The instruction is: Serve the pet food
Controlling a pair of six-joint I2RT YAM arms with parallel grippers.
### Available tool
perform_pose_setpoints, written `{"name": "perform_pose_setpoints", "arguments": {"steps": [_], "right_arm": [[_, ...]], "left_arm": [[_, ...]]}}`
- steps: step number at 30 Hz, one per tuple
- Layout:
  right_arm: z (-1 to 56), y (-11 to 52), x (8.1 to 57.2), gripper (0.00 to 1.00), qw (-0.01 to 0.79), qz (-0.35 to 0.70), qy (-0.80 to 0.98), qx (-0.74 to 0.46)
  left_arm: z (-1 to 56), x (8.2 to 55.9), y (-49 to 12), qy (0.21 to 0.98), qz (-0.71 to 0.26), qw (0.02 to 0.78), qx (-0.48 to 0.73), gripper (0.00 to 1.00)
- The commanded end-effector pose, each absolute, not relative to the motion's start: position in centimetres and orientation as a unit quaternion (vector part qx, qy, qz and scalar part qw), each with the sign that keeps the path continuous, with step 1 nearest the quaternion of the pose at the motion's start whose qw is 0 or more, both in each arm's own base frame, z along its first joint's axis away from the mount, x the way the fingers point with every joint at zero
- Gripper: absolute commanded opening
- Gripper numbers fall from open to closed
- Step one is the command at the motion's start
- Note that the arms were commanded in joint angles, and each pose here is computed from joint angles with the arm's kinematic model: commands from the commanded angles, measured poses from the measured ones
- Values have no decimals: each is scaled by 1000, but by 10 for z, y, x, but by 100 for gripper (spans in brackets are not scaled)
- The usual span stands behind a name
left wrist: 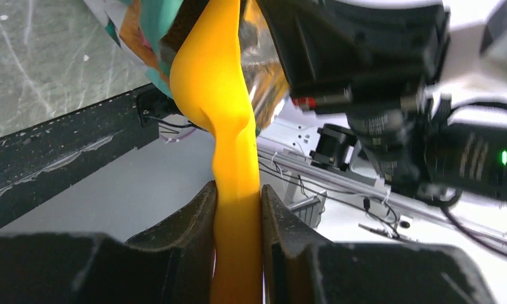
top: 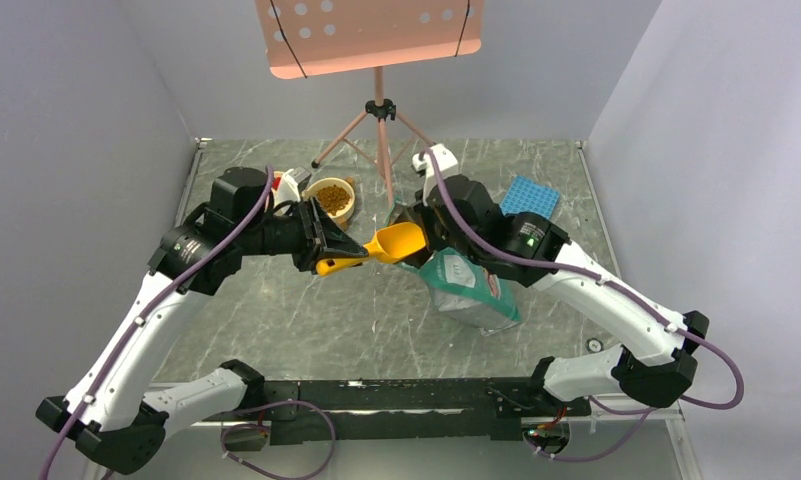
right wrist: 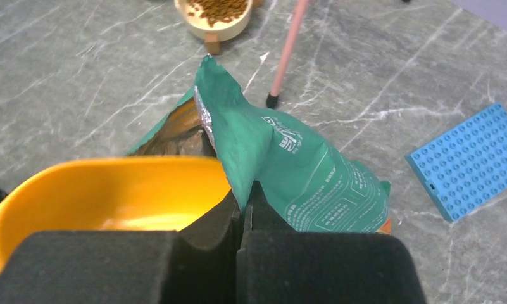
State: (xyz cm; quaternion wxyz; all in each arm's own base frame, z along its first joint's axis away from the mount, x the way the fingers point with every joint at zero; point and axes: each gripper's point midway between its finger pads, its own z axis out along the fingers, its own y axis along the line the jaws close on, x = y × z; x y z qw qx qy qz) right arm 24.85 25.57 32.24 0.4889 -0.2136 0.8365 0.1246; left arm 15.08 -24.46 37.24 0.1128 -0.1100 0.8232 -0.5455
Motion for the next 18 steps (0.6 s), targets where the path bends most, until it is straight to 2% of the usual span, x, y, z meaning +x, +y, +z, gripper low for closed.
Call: {"name": "perform_pose_setpoints", "arguments": {"steps": [1,12,18], "right_arm": [[390,285,227,0,563,208,769,-219],[391,308,209,0,557,239,760,-234],[396,309,209,0,556,245,762,-225]], "left_arm": [[356,153,-235,841,-497,95,-188,0],[311,138,-231,843,-399,-11,-360,0],[276,140,-271,856,-368,-56,-359,0]]}}
